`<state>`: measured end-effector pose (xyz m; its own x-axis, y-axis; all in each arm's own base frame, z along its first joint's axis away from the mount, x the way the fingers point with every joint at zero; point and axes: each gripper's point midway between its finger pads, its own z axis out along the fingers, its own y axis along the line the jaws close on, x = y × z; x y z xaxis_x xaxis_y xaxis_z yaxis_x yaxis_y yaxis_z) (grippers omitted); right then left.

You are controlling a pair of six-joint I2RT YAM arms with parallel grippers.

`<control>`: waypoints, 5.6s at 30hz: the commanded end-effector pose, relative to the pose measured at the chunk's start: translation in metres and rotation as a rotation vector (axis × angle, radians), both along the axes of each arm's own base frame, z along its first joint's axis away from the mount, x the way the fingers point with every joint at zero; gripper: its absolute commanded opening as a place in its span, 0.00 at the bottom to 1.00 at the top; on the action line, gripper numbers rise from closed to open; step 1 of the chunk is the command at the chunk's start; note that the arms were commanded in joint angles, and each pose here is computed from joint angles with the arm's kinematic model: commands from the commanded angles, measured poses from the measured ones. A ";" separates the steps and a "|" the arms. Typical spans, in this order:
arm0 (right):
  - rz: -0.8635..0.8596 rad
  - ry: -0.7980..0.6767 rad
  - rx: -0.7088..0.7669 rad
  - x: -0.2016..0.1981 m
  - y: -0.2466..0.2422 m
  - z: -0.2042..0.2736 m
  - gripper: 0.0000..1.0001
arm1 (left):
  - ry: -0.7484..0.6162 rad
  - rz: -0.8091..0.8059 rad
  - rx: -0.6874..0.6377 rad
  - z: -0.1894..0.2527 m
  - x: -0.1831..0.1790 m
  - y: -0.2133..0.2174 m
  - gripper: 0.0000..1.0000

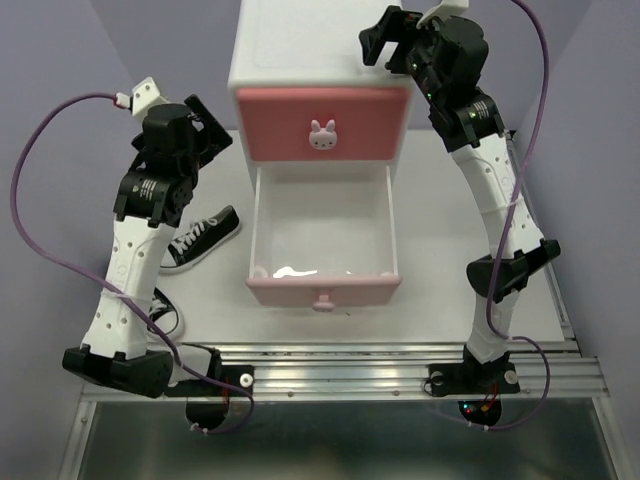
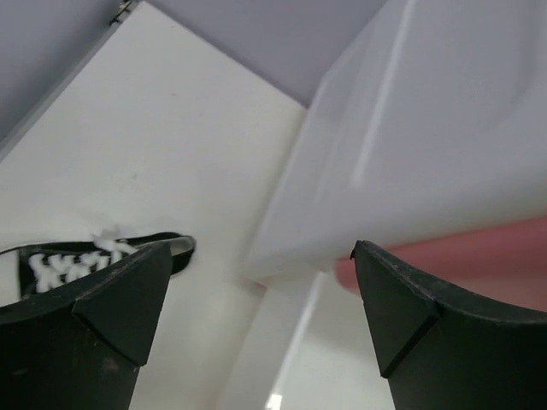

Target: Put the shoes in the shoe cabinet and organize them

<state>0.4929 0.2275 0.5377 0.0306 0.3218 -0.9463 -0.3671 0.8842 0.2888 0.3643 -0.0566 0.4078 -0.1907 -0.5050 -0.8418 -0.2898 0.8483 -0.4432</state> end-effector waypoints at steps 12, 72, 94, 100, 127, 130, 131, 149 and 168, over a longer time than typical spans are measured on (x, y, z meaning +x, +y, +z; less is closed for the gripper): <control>-0.240 -0.218 0.283 -0.069 -0.111 0.113 1.00 | 0.249 -0.200 0.255 -0.131 0.027 0.098 0.99; -0.222 0.359 0.193 -0.031 -0.120 -0.086 1.00 | 0.716 0.893 -0.074 -0.313 -0.166 0.235 0.90; -0.252 0.335 0.235 -0.044 -0.128 -0.078 1.00 | 0.703 0.726 -0.111 -0.310 -0.127 0.235 0.00; -0.253 0.336 0.257 -0.047 -0.128 -0.082 1.00 | 0.164 0.458 -0.157 -0.165 -0.097 0.189 0.00; -0.305 0.313 0.215 -0.066 -0.143 -0.094 1.00 | -0.268 -0.231 -0.365 0.036 -0.073 -0.105 0.00; -0.306 0.303 0.197 -0.069 -0.145 -0.092 1.00 | -0.233 -0.243 -0.354 0.022 -0.080 -0.119 0.00; -0.308 0.306 0.194 -0.070 -0.145 -0.093 1.00 | -0.223 -0.256 -0.353 0.018 -0.082 -0.124 0.00; -0.278 0.332 0.169 -0.075 -0.141 -0.106 1.00 | -0.026 -0.419 -0.200 -0.089 -0.103 -0.155 0.00; -0.283 0.339 0.137 -0.072 -0.142 -0.113 1.00 | 0.112 -0.460 0.108 -0.150 -0.087 -0.159 0.00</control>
<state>0.4231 0.0863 0.4063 -0.2207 0.4787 -0.8498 0.0547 0.8760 0.4792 0.2675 -0.2144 0.2239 -0.5506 -0.2496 -0.7966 0.0430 0.9445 -0.3256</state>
